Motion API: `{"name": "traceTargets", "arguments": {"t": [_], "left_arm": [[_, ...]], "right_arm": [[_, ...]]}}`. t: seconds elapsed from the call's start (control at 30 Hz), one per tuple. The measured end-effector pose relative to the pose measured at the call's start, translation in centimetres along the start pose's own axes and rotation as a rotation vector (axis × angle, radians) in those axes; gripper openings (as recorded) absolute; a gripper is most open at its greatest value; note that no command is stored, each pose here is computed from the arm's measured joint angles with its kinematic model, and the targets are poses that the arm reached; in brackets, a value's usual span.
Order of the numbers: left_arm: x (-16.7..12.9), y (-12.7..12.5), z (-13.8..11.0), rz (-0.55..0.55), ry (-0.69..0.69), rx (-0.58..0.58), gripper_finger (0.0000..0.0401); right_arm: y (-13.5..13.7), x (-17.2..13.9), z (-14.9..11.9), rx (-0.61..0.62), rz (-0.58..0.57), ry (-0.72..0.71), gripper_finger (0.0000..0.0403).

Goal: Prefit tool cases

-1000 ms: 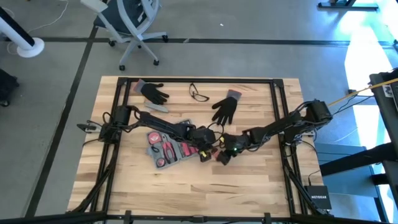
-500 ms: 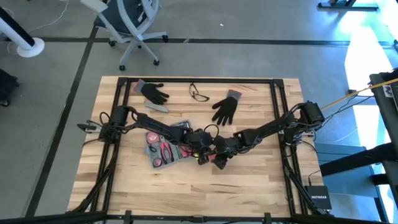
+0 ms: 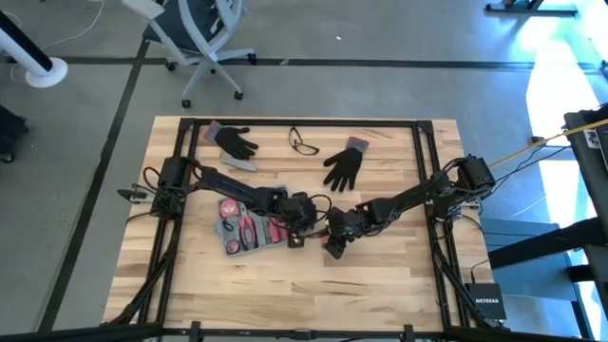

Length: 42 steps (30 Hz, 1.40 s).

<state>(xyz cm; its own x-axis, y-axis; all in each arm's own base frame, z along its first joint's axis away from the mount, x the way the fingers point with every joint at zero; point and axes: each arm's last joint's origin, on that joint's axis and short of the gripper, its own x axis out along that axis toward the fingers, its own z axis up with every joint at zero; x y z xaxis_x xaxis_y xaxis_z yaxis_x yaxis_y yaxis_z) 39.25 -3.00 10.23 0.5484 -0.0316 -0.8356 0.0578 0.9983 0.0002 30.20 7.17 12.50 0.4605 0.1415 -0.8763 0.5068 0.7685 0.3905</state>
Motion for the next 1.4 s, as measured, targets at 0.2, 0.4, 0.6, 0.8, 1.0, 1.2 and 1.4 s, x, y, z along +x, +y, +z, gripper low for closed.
{"name": "traceTargets", "arguments": {"t": [0.2,0.4,0.6,0.8,1.0,1.2,1.4], "left_arm": [[0.7,-1.4,-1.5,-0.045,-0.127,-0.009,0.0000],[1.6,-2.3,-2.0,-0.088,-0.163,-0.013,0.0000],[1.7,-3.2,-2.1,-0.201,-0.150,-0.082,0.0000],[1.6,-3.8,-2.2,-0.311,-0.119,-0.131,0.0000],[2.5,-5.1,-2.2,-0.282,-0.196,-0.109,0.0000],[3.4,-5.5,-2.4,-0.241,-0.229,-0.132,0.0000],[2.5,-4.8,-1.8,-0.279,-0.226,-0.128,0.0000]], "right_arm": [[0.1,0.9,-0.6,-0.095,-0.059,-0.038,0.0225],[0.6,1.6,-1.7,-0.166,-0.077,-0.029,0.0225],[1.0,1.3,-1.5,-0.173,-0.085,-0.021,0.0225],[1.8,1.1,-1.1,-0.216,-0.046,0.005,0.0225],[2.0,1.2,-1.1,-0.136,-0.019,0.011,0.0225],[2.1,1.2,-1.1,-0.120,0.007,0.021,0.0225],[2.1,1.2,-1.2,-0.174,0.003,0.023,0.0225]]}}
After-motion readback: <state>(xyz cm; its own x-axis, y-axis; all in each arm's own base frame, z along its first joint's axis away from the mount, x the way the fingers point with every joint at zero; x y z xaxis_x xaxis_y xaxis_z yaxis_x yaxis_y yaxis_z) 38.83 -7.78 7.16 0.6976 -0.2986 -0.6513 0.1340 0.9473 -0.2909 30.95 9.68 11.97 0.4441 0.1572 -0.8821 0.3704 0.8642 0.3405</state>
